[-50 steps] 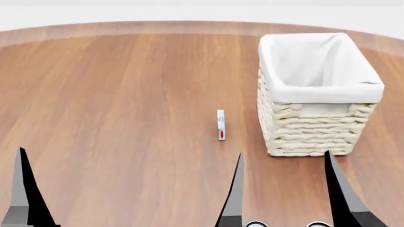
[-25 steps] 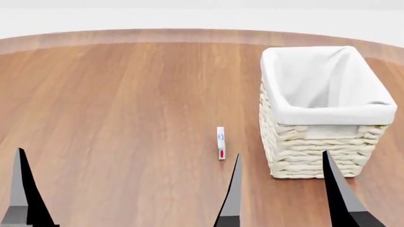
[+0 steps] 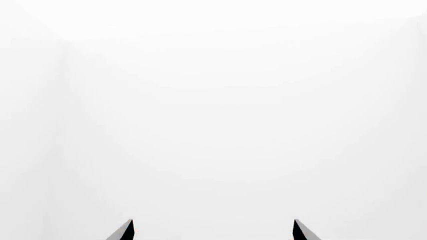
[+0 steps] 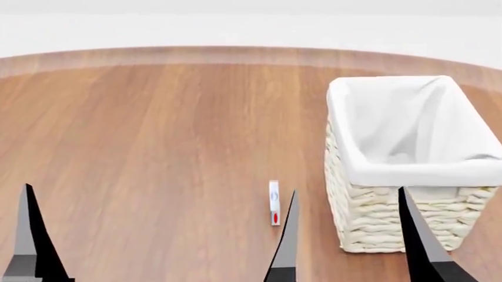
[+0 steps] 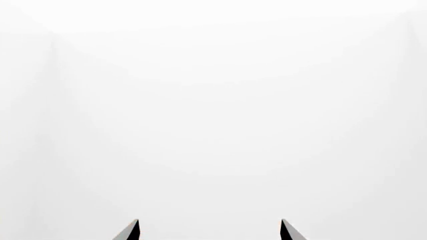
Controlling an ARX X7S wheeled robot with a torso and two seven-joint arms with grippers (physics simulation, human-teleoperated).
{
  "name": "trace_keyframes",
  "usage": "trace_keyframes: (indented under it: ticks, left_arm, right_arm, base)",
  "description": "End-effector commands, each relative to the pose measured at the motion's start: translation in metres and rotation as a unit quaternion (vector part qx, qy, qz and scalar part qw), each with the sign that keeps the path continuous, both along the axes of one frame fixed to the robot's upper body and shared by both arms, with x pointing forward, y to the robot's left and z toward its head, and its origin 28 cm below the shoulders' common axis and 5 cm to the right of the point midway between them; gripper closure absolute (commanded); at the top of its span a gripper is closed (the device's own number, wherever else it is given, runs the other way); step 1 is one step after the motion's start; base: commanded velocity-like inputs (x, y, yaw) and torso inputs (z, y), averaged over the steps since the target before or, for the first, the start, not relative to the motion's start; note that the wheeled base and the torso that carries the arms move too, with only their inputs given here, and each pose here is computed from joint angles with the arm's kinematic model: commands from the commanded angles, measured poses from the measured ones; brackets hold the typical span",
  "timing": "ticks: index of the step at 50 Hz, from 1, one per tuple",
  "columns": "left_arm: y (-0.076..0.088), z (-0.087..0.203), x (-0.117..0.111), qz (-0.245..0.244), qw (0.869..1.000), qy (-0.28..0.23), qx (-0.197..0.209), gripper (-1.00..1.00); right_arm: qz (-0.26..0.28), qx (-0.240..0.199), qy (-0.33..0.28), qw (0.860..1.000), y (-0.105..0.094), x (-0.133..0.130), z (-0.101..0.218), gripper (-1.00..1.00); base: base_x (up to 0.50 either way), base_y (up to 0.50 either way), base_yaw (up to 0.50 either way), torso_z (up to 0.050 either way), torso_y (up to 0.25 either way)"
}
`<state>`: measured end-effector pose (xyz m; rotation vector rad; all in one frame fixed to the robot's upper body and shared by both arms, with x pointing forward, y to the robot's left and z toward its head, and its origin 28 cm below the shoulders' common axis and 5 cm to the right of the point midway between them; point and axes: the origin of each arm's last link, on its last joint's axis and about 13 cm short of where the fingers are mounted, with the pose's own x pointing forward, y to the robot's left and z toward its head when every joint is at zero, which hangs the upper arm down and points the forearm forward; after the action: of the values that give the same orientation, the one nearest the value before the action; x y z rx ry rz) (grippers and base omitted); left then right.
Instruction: Pick up the alphabet soup and the cream cheese box, and put them in the basket.
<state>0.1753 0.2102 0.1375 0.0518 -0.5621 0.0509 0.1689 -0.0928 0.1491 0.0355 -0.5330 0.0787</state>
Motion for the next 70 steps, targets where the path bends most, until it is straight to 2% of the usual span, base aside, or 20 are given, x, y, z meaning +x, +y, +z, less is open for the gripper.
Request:
trace_keyframes:
  ticks: [1,45,70]
  left_arm:
    - [0.0,-0.0012,0.0004,-0.002,1.0,0.002,0.0,-1.0]
    - [-0.0002,-0.0047,0.0008,0.0,1.0,0.002,0.008,-1.0]
    - [-0.0015,-0.0089,0.0047,0.003,1.0,0.024,0.016,-1.0]
  right_arm:
    - [0.0,0.0,0.002,1.0,0.0004,0.0008,-0.001,-1.0]
    - [-0.003,0.003,0.0,1.0,0.0015,0.0013,-0.0021,-1.0]
    - [0.0,0.004,0.008,1.0,0.0016,0.0034,-0.0052,-1.0]
  base:
    - [0.21,0.0,0.0,0.0,0.0]
    - [0.21,0.0,0.0,0.0,0.0]
    - [0.0,0.0,0.0,0.0,-0.003]
